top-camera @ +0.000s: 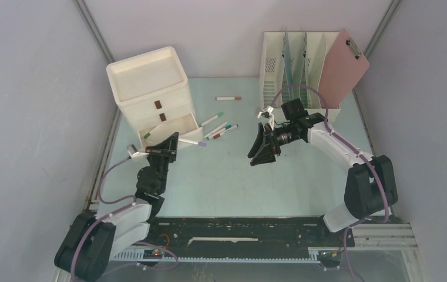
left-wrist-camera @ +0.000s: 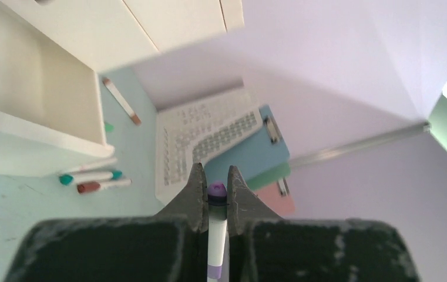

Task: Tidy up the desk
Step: Place the stationery in the drawer.

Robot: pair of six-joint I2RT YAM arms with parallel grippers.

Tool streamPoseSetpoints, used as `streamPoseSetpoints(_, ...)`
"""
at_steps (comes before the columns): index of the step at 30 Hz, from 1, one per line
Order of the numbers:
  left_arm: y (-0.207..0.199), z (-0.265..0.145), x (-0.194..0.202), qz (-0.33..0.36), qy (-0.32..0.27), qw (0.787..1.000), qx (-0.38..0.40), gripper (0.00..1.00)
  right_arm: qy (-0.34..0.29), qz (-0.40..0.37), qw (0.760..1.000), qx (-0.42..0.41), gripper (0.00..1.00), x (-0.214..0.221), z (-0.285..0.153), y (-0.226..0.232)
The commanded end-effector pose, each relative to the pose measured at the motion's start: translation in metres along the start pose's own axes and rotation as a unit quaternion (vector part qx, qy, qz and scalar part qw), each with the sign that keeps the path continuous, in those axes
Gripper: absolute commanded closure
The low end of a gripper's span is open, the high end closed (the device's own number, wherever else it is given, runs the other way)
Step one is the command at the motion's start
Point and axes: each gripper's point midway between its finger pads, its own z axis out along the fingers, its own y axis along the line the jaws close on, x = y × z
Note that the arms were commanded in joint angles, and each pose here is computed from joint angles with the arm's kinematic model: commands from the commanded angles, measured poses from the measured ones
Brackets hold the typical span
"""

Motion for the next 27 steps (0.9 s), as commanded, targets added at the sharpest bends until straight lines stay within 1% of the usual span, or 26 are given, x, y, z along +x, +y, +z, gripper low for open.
streamPoseSetpoints(1,0.020,-0.006,-0.059,-0.008,-0.151,0.987,-0.059,1.00,-0.004,-0.029,1.000,0.003,0.40,-0.011,-0.003,0.006)
streamPoseSetpoints(4,0.024,-0.011,-0.088,0.002,-0.219,0.971,-0.099,1.00,-0.005,-0.032,0.999,0.005,0.40,-0.012,-0.004,0.006)
streamPoseSetpoints(6,0.023,-0.018,-0.110,0.013,-0.268,0.955,-0.126,1.00,-0.005,-0.033,0.999,0.007,0.39,-0.012,-0.004,0.006)
streamPoseSetpoints(8,0.022,-0.023,-0.126,0.019,-0.299,0.943,-0.142,1.00,-0.005,-0.033,0.999,0.008,0.39,-0.012,-0.005,0.005)
streamPoseSetpoints(10,0.021,-0.025,-0.136,0.020,-0.316,0.937,-0.145,1.00,-0.004,-0.032,0.999,0.008,0.39,-0.012,-0.005,0.005)
streamPoseSetpoints(13,0.023,-0.022,-0.144,0.008,-0.319,0.936,-0.146,1.00,-0.004,-0.030,1.000,0.008,0.39,-0.011,-0.005,0.004)
streamPoseSetpoints(18,0.028,-0.009,-0.153,0.010,-0.312,0.936,-0.161,1.00,-0.003,-0.031,0.999,0.010,0.39,-0.011,-0.005,0.003)
streamPoseSetpoints(27,0.044,0.022,-0.153,0.015,-0.278,0.943,-0.184,0.97,-0.003,-0.033,0.999,0.011,0.39,-0.011,-0.005,0.004)
